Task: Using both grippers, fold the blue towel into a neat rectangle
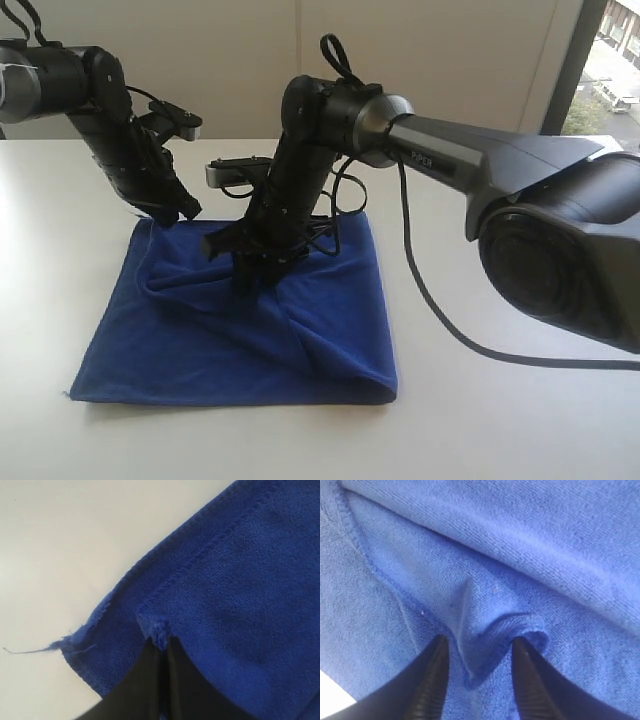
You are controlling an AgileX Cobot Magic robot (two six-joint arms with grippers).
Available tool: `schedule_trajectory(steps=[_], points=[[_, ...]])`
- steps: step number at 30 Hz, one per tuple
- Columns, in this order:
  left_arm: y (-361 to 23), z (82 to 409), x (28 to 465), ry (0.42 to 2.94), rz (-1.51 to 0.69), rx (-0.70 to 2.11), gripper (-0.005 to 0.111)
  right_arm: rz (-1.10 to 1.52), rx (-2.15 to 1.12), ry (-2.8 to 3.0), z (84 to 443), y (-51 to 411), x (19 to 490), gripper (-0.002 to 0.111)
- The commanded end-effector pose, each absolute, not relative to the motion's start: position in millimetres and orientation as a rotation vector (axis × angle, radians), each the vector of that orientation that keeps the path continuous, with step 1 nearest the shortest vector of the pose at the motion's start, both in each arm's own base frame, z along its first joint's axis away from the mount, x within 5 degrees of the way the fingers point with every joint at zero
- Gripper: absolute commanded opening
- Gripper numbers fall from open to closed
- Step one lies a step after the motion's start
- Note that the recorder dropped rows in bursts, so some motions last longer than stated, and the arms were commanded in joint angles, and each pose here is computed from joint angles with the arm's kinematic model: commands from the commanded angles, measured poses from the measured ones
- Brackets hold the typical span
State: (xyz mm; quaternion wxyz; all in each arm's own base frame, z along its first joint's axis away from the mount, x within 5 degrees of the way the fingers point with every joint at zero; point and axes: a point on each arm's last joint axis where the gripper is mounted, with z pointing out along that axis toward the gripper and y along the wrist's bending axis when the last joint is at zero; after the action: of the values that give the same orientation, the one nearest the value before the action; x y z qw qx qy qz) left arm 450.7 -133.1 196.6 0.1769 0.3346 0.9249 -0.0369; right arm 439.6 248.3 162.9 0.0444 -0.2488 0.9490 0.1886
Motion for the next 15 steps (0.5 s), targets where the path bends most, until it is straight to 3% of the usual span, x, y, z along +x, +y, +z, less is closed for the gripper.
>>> schedule_trajectory(steps=[1,4,8,15], points=[[-131.9,203.2,448.6,2.625,-0.107,0.943,0.0,0.628,-0.758,2.901,160.6,249.3,439.5,0.038],[-131.9,203.2,448.6,2.625,-0.107,0.943,0.0,0.63,-0.77,2.896,160.6,249.4,439.5,0.03],[-131.9,203.2,448.6,2.625,-0.107,0.943,0.0,0.622,-0.798,2.885,160.5,249.1,439.6,0.0],[-129.4,208.2,446.9,2.629,-0.105,0.942,0.0,0.607,-0.807,2.837,183.2,247.2,437.9,0.0]])
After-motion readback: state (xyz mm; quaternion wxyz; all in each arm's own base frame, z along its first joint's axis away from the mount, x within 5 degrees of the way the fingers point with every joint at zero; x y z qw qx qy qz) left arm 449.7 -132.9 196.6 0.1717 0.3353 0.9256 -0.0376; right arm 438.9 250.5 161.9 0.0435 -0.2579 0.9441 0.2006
